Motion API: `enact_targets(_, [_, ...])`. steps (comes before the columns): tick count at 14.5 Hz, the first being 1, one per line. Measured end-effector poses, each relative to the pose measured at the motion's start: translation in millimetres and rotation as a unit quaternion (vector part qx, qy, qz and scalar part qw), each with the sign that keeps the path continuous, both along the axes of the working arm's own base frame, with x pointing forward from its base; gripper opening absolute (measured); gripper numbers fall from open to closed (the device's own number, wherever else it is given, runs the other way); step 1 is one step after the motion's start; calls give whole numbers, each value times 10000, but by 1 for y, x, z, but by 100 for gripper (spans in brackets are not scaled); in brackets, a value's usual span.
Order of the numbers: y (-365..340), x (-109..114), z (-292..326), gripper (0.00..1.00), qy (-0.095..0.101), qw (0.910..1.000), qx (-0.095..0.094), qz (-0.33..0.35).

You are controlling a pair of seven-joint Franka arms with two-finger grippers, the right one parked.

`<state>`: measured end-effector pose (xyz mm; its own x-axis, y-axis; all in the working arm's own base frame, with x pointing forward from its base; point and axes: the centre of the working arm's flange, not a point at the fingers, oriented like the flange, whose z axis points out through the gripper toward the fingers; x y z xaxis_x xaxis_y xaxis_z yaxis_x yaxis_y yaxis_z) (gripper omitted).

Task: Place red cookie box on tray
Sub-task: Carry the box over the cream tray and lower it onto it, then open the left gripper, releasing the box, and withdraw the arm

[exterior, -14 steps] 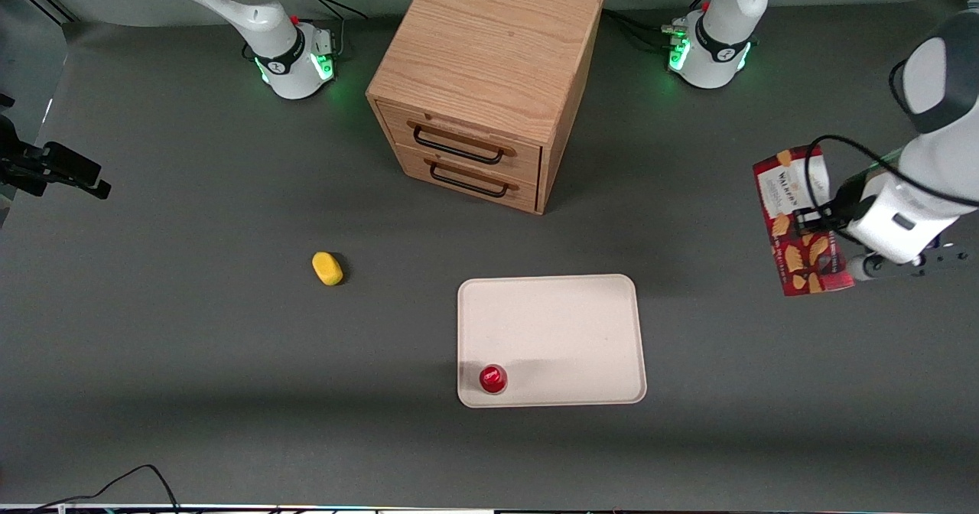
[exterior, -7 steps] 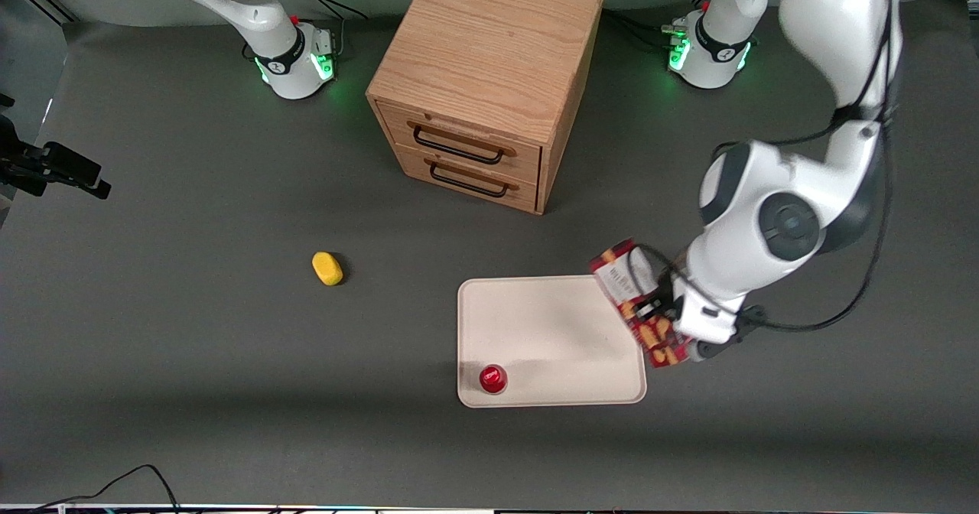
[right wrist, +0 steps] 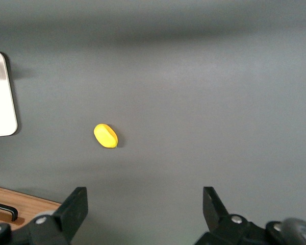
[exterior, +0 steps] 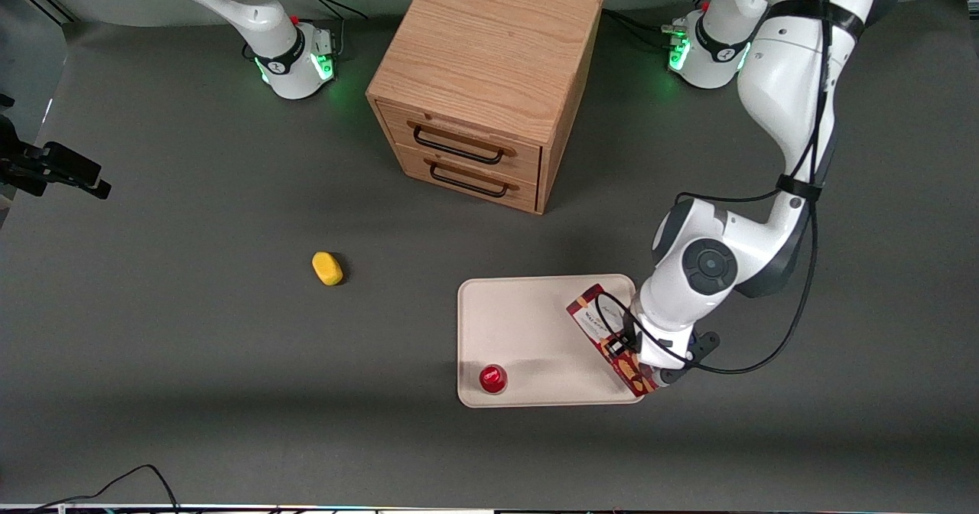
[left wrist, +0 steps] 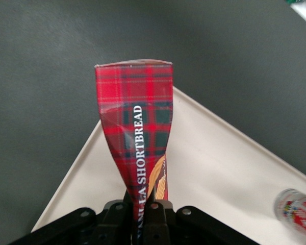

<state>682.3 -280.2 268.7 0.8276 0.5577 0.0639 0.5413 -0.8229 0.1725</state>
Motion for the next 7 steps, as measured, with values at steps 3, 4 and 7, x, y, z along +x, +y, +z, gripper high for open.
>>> enact_targets(3, [-21, -14, -24, 8, -2, 9991, 256, -345])
enact_targets(4, [-25, -18, -31, 8, 8, 9985, 333, -432])
enact_targets(7, [-28, -19, -36, 8, -53, 9977, 410, -538])
